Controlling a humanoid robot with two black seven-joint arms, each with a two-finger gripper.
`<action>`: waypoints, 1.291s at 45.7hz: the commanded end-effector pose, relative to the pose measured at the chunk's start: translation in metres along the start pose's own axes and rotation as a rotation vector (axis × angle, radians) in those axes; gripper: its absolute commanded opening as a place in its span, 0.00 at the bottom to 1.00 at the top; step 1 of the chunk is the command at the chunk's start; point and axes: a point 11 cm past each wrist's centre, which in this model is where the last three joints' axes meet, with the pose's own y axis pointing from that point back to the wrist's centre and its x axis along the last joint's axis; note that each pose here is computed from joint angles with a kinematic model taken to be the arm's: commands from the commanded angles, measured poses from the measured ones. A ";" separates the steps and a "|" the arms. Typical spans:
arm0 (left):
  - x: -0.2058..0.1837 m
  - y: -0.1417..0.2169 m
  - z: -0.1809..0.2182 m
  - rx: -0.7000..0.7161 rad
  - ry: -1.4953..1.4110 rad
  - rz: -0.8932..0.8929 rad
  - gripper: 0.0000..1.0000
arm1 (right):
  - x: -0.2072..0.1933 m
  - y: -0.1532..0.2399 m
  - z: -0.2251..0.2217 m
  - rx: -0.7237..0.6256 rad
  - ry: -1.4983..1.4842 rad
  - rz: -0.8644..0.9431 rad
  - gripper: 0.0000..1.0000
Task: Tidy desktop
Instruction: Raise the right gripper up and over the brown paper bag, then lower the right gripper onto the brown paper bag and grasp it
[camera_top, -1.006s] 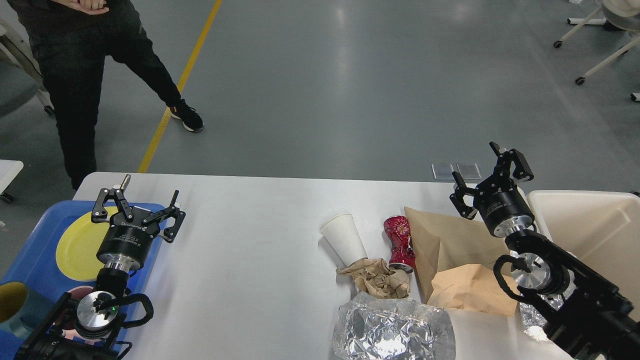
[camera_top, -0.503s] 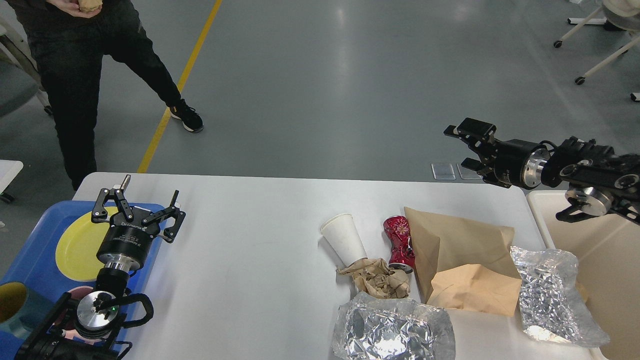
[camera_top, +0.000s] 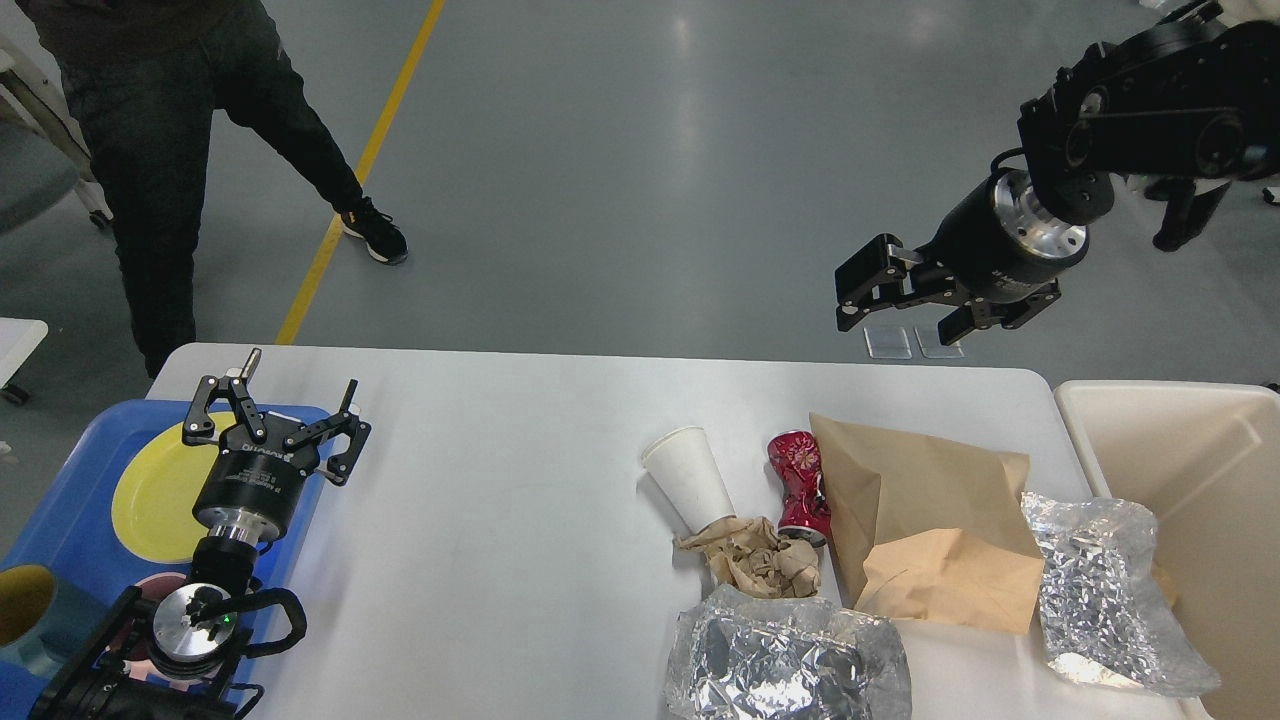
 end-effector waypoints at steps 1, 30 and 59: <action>0.000 0.000 0.000 0.000 0.001 0.000 0.97 | -0.022 0.025 -0.008 -0.091 0.001 -0.070 1.00; 0.000 0.000 0.001 -0.002 -0.001 0.000 0.97 | -0.066 0.043 -0.011 -0.064 -0.061 -0.140 1.00; 0.000 0.000 0.000 0.000 0.001 0.000 0.97 | -0.078 -0.048 0.075 -0.088 -0.674 0.037 0.92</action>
